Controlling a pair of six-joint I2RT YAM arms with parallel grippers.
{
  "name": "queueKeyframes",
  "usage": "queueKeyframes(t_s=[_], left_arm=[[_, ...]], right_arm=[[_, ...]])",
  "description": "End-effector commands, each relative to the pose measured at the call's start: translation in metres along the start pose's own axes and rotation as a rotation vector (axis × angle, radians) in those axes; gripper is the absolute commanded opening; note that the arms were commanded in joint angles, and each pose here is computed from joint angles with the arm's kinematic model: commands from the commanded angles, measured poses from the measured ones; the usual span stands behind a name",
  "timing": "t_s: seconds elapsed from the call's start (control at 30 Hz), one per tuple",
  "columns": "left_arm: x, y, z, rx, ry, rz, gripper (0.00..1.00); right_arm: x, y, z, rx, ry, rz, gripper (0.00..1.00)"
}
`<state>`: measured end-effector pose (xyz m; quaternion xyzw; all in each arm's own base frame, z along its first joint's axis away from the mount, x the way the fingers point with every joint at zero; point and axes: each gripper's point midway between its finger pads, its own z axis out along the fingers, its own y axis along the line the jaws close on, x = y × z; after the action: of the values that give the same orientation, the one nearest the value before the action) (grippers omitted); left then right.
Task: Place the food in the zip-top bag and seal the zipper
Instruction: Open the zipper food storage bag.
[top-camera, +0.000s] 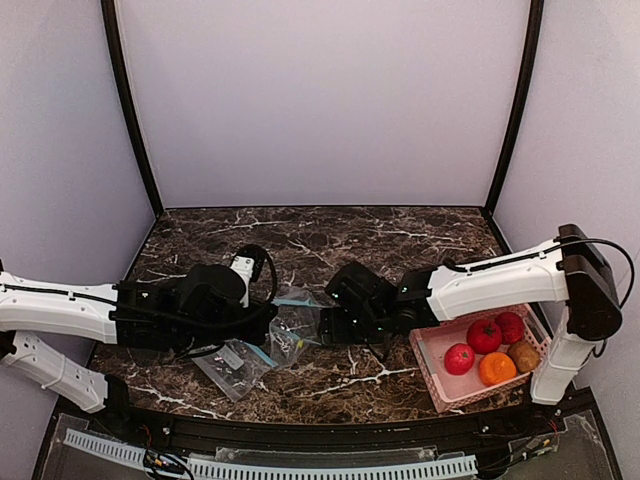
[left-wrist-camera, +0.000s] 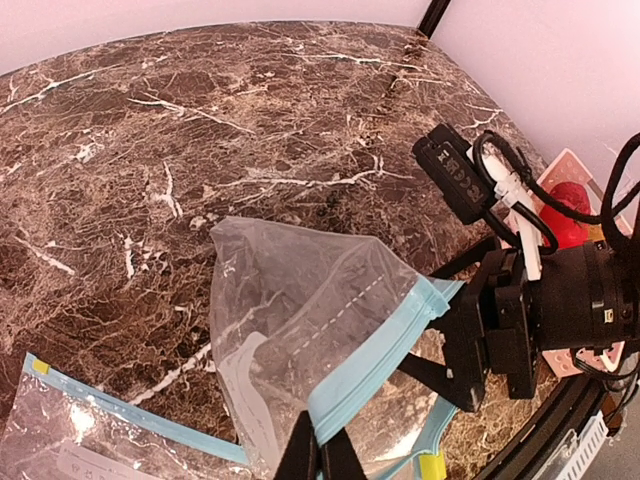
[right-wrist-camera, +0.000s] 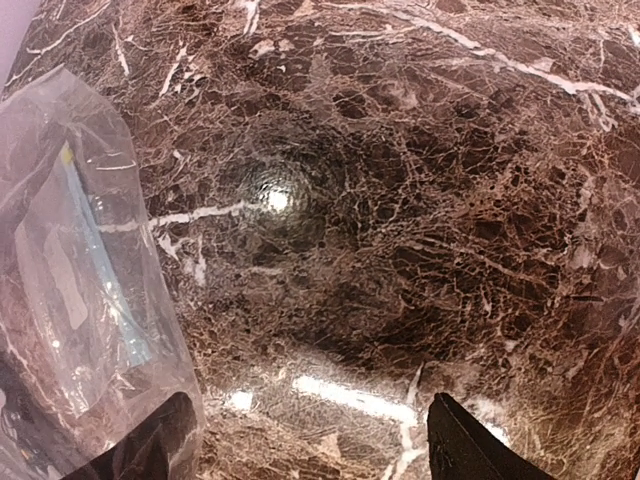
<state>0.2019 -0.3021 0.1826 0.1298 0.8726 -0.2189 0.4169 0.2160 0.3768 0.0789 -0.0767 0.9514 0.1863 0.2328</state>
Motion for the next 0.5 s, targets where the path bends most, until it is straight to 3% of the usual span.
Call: queueKeyframes(t_s=[0.0, 0.23, 0.47], left_arm=[[0.007, 0.030, -0.011, -0.114, 0.013, 0.031, 0.01], [0.011, 0.012, -0.004, -0.045, 0.052, 0.058, 0.01], [0.015, -0.002, 0.008, -0.022, 0.090, 0.078, 0.01]], right_arm=[[0.002, -0.028, -0.011, 0.080, -0.009, 0.016, 0.78], [-0.006, -0.009, -0.016, 0.021, -0.015, -0.062, 0.78], [-0.012, 0.032, -0.029, -0.156, -0.036, -0.180, 0.81]])
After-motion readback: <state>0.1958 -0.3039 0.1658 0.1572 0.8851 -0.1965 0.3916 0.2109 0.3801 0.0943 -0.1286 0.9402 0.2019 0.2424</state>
